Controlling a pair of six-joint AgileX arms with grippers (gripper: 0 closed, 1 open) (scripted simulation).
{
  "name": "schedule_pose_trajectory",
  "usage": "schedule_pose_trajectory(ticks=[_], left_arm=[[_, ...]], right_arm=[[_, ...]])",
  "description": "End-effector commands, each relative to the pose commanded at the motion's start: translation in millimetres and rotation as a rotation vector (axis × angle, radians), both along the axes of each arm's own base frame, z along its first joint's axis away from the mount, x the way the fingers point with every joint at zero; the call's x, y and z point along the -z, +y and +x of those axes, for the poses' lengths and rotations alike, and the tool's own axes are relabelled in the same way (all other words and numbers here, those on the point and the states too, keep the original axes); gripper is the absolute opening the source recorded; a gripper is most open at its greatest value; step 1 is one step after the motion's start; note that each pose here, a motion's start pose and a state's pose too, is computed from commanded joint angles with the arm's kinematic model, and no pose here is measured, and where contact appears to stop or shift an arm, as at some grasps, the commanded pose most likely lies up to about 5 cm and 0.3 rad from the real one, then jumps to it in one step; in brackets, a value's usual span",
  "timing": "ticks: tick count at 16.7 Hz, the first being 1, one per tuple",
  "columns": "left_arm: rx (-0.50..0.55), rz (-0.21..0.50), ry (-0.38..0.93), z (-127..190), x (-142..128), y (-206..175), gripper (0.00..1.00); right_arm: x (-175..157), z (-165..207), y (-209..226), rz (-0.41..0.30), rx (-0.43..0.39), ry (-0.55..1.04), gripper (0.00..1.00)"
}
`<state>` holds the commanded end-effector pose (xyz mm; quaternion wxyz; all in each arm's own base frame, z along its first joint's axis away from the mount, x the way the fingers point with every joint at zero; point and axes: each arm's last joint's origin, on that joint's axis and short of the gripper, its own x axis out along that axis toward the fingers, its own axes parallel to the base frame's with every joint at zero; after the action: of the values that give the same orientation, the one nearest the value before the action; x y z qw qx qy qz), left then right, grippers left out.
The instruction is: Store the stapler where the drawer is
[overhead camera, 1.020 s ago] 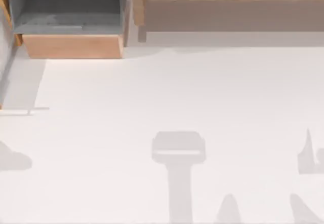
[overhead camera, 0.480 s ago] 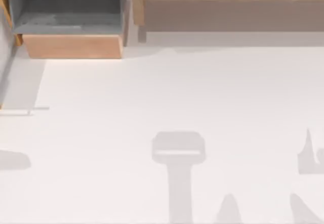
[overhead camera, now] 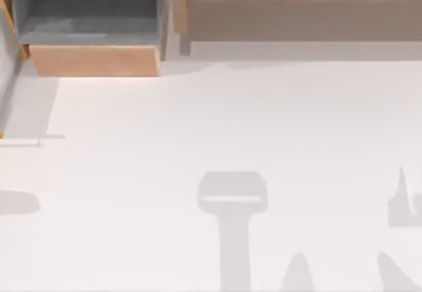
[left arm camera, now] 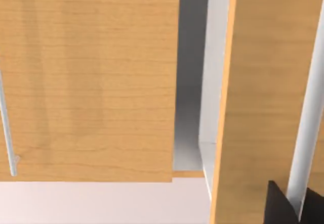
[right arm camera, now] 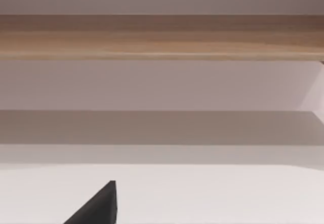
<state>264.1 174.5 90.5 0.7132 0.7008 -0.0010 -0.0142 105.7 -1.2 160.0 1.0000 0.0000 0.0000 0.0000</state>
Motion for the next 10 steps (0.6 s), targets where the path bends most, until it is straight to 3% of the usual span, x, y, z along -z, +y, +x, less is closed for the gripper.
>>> schedule_pose_trajectory(ticks=[6,10], left_arm=[[-0.004,0.003,-0.004,48,-1,-1,0.00],[-0.004,0.002,-0.003,53,-1,-1,0.00]], right_arm=[[0,0,0,0.000,0.000,0.000,1.00],[0,0,0,0.000,0.000,0.000,1.00]])
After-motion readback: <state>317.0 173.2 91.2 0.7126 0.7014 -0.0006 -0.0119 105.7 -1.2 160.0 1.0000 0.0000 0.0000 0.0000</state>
